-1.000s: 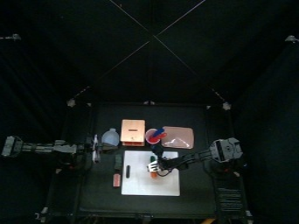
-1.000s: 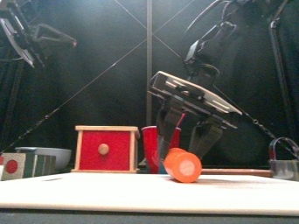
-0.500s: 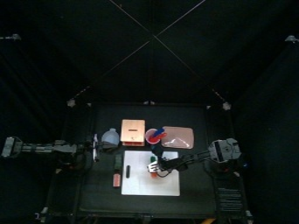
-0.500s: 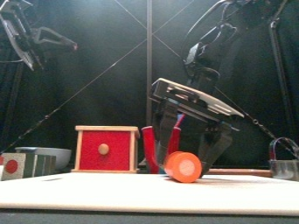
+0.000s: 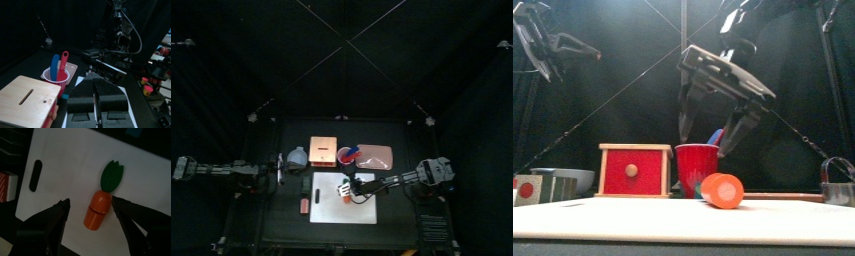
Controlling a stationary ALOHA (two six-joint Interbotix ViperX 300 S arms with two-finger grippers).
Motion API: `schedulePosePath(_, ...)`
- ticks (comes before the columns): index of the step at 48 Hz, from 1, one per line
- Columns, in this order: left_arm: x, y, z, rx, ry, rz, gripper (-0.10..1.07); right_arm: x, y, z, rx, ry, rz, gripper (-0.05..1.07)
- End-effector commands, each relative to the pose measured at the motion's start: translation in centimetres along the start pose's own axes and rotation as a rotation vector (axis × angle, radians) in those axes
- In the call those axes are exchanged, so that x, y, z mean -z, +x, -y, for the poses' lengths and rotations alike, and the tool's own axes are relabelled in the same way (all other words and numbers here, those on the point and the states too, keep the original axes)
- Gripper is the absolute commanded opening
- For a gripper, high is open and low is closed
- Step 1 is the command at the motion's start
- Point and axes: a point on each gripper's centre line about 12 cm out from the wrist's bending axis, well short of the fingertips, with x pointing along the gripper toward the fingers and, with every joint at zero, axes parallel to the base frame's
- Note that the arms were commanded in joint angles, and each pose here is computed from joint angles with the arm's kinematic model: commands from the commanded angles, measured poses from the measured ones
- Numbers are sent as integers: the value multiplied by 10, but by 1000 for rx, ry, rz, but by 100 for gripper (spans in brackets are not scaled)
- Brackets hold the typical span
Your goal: Put carrot onto cutting board
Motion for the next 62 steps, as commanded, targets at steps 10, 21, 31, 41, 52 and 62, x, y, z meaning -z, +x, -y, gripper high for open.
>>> schedulePosePath(10, -7, 2, 1, 4, 20, 25, 16, -1, -68, 8, -121, -228, 129, 97)
schedulePosePath(21, 0, 0, 3, 30, 80, 21, 16, 16, -83, 48, -228, -448, 173, 97)
schedulePosePath(31, 2, 0, 5, 44, 95, 19, 16, 15, -108, 71, -404, -673, 325, 96)
schedulePosePath(41, 8, -2, 3, 33, 74, 2, 16, 6, -117, 88, -456, -713, 406, 96)
schedulePosePath(52, 10, -2, -1, 10, 57, 0, 16, -2, -113, 97, -427, -683, 419, 96)
schedulePosePath(62, 9, -2, -2, 7, 57, 0, 16, -2, -113, 97, -428, -679, 415, 96)
